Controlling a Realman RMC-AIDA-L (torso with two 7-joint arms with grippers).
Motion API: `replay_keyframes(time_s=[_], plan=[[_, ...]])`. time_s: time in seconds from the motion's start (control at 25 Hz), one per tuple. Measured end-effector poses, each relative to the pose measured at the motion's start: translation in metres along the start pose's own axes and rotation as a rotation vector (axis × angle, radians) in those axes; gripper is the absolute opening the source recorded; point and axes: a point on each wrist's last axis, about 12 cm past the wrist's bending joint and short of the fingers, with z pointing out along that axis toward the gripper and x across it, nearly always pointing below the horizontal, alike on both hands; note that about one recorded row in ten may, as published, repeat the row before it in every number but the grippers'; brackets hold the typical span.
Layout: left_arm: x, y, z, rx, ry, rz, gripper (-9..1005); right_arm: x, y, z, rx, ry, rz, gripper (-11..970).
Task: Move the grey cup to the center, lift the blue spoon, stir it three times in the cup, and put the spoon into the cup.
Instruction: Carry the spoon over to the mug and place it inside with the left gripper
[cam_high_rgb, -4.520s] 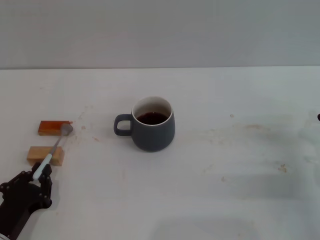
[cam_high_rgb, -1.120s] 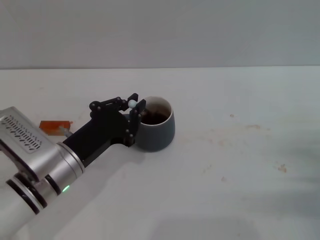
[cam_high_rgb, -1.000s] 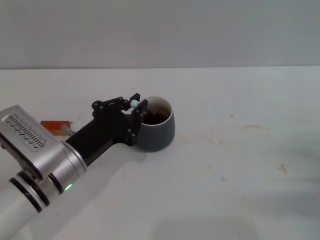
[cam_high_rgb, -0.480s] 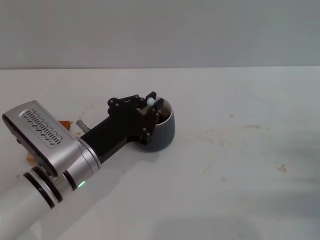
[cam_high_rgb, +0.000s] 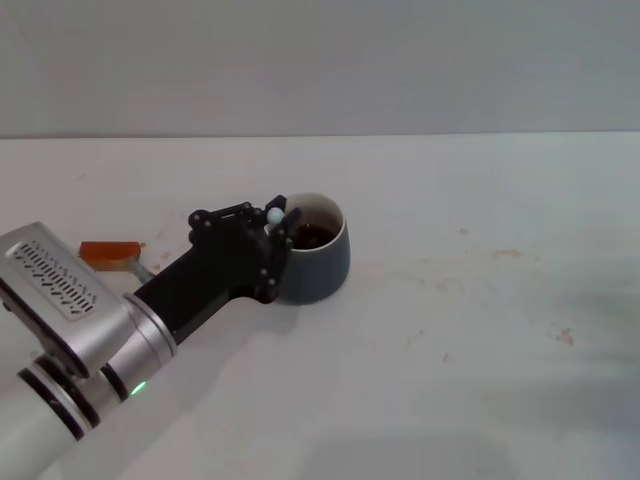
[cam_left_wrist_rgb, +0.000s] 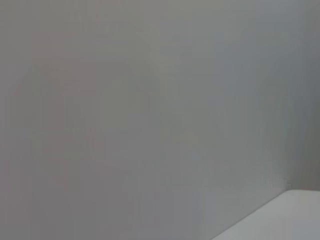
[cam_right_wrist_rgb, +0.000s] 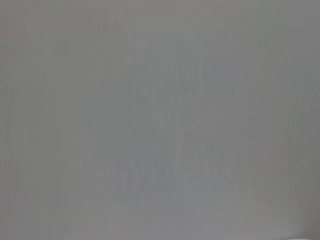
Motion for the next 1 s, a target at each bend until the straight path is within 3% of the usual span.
replay_keyframes(time_s=[0.32, 0.64, 1.0], plan=[[0.001, 0.007, -0.004, -0.041, 0.039, 0.027, 143, -0.002, 0.004, 0.003, -0.01, -0.006, 0.004, -1], [0.004, 0.019, 0.005, -0.064, 0.054, 0.041, 144, -0.002, 0.005, 0.004, -0.012, -0.006, 0.006, -1], [-0.002, 0.01, 0.02, -0.022, 0.033, 0.048, 143, -0.001, 0.004, 0.003, -0.007, -0.004, 0.007, -1]])
